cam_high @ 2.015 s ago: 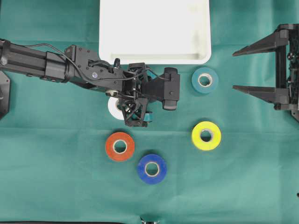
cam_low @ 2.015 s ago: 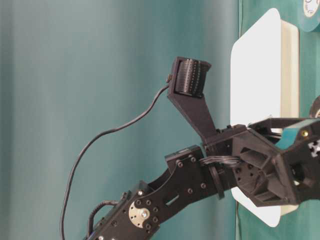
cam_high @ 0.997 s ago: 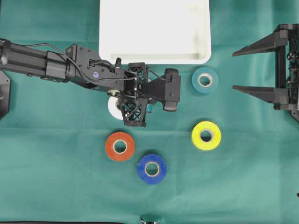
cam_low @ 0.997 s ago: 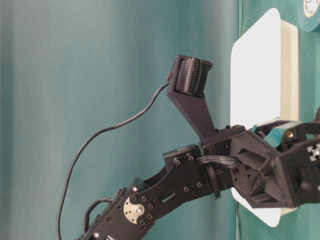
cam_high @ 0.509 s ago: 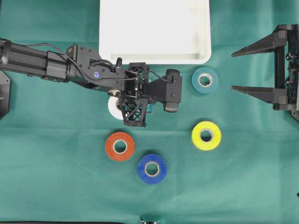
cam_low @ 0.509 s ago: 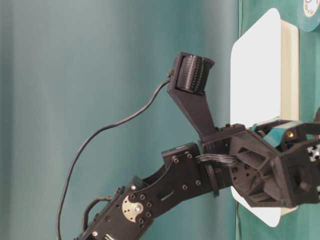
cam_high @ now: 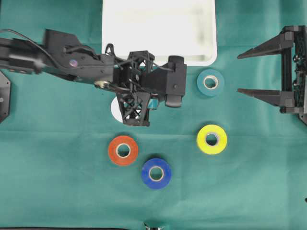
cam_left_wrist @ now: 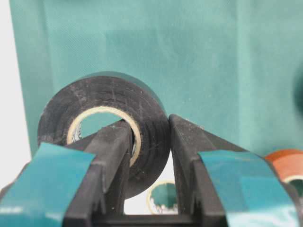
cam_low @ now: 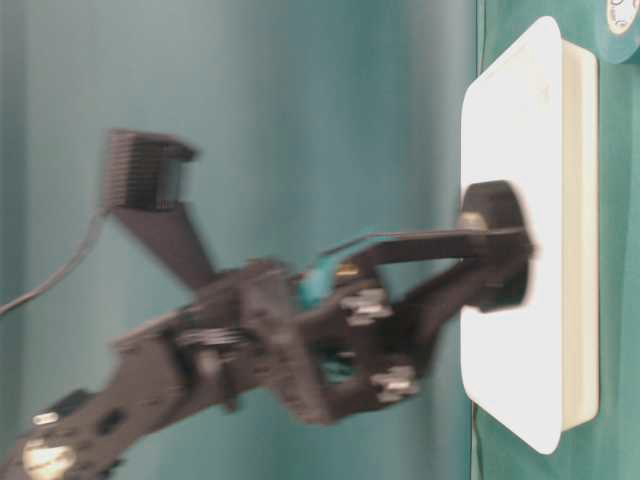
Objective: Pick up the tape from a random location and place it into the white case.
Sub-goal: 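Lift the black tape roll and carry it toward the white tray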
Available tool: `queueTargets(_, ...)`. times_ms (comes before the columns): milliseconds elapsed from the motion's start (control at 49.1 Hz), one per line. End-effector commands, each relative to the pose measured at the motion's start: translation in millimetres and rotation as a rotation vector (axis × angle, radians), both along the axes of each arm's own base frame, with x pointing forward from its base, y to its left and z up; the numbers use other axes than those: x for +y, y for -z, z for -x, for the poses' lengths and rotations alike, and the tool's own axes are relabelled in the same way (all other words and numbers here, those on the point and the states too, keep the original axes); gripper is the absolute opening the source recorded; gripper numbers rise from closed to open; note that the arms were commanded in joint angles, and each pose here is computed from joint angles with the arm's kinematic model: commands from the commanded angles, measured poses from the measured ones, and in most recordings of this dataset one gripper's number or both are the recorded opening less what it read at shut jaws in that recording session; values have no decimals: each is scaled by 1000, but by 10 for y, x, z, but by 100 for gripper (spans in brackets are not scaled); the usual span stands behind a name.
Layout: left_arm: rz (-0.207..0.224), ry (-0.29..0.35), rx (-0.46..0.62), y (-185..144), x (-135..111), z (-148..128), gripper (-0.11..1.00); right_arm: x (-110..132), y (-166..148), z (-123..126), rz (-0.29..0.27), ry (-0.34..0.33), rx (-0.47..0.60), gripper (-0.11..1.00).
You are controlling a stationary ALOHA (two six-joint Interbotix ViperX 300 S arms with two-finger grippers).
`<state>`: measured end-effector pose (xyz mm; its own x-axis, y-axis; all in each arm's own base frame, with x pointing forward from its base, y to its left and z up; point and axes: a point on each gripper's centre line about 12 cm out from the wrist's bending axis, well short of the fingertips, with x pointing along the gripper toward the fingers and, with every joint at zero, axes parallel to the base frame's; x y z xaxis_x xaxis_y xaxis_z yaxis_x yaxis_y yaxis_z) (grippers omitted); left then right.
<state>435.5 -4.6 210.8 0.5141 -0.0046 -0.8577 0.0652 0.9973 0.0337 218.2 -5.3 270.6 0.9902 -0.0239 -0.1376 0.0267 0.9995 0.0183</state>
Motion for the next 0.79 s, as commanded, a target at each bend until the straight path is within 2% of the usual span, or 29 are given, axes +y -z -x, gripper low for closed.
queueTargets(0,0,4,-61,-392,-13,14,20,-4,-78,-24,0,1,-20,92)
queueTargets(204,0,6,-38,-704,-19,80,20,-4,-78,-24,-3,2,-20,92)
queueTargets(427,-1,15,-104,-1179,-53,209,20,-4,-76,-24,-3,2,-18,92)
queueTargets(773,-1,15,-130,-1611,-53,402,20,-4,-84,-25,-3,2,-22,92)
